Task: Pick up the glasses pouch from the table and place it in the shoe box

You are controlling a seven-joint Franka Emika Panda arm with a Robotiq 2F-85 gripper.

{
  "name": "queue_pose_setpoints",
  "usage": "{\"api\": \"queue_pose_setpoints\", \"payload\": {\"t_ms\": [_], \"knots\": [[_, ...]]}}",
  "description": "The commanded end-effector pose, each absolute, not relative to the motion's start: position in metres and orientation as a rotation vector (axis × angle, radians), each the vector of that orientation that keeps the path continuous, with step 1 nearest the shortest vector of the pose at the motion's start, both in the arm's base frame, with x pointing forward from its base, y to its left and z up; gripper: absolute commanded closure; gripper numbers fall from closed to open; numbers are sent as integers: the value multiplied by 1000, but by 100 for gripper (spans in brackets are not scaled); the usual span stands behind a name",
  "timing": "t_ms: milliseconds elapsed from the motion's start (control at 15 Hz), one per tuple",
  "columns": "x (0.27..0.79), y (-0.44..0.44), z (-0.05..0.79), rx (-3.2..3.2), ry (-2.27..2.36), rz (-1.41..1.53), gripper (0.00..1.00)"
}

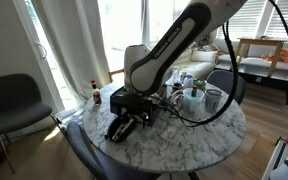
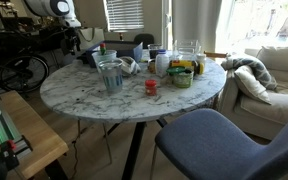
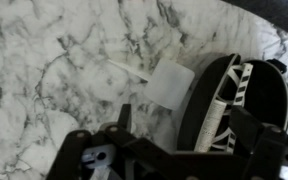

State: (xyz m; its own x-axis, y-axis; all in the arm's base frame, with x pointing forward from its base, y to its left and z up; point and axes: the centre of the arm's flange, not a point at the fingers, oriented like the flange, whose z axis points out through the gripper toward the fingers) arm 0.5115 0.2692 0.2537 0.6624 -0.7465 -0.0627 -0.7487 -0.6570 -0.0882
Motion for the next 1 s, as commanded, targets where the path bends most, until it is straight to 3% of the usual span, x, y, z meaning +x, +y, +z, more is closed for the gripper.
{"api": "queue_pose_setpoints", "payload": {"t_ms": [0, 333, 933], "knots": [[527, 280, 231, -2749, 1302, -13, 0], [538, 277, 218, -2748, 1333, -45, 0], [545, 273, 211, -2744, 1347, -76, 72]]}}
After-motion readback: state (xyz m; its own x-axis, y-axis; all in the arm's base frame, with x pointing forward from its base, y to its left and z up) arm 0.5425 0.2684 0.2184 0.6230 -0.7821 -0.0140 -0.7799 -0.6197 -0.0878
